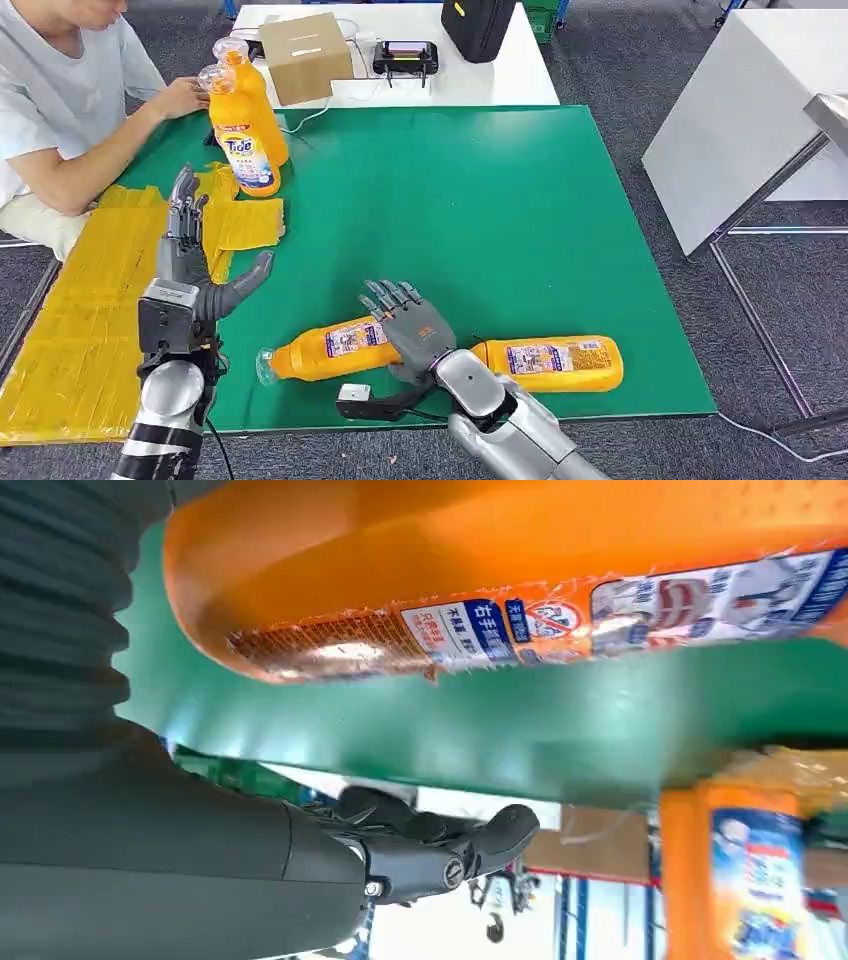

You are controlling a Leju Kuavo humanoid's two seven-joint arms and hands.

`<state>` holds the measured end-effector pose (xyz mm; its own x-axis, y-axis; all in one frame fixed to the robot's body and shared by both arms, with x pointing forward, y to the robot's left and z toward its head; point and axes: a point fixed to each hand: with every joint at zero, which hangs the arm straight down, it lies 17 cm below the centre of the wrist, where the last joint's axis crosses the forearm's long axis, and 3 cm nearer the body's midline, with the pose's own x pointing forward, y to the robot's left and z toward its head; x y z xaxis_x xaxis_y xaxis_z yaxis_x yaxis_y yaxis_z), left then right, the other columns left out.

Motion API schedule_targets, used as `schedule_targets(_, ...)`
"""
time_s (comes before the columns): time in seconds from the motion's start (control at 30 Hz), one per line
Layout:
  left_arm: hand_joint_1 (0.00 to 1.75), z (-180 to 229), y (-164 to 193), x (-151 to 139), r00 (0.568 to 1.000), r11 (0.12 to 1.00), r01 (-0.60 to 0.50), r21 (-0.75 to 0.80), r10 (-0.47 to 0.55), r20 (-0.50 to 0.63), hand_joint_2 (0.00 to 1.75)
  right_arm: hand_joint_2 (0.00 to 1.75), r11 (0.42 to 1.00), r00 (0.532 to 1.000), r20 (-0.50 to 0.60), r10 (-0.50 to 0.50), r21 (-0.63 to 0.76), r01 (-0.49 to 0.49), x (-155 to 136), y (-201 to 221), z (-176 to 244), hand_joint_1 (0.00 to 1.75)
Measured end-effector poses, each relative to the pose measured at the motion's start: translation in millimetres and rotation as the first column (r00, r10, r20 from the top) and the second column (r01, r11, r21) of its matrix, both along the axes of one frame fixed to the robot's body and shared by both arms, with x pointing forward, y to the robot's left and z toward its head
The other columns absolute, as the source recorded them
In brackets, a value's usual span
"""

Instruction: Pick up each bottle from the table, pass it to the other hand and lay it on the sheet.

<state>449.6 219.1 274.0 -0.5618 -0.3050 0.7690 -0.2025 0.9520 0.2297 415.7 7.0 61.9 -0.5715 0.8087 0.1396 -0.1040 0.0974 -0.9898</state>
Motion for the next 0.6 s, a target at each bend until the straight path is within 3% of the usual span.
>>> schedule_targets(0.17,0.0,1,-7,0,1.0,1.0,0.021,-0.006,-0.021,0.001,1.75,1.75,1.0,0.999,-0.042,-0.008,0.004,0.008,7,-4,-11,0.0)
schedule_targets(0.2,0.0,2,-10,0,1.0,1.0,0.029,-0.007,-0.029,0.0,1.75,1.75,1.0,0.999,-0.048,0.005,-0.005,-0.006,7,-4,-14,0.1)
schedule_targets(0.3,0.0,2,-18,1,0.998,0.998,0.058,-0.013,-0.058,-0.002,1.75,1.75,0.999,0.996,-0.08,0.036,-0.025,-0.038,6,-1,-23,0.65)
schedule_targets(0.37,0.0,2,-22,2,0.998,0.997,0.07,-0.017,-0.07,-0.001,1.75,1.75,0.998,0.995,-0.091,0.048,-0.035,-0.052,8,0,-27,1.27)
schedule_targets(0.6,0.0,2,-32,6,0.995,0.995,0.098,-0.024,-0.098,-0.004,1.75,1.75,0.993,0.993,-0.099,0.064,-0.089,-0.073,20,-1,-32,1.4)
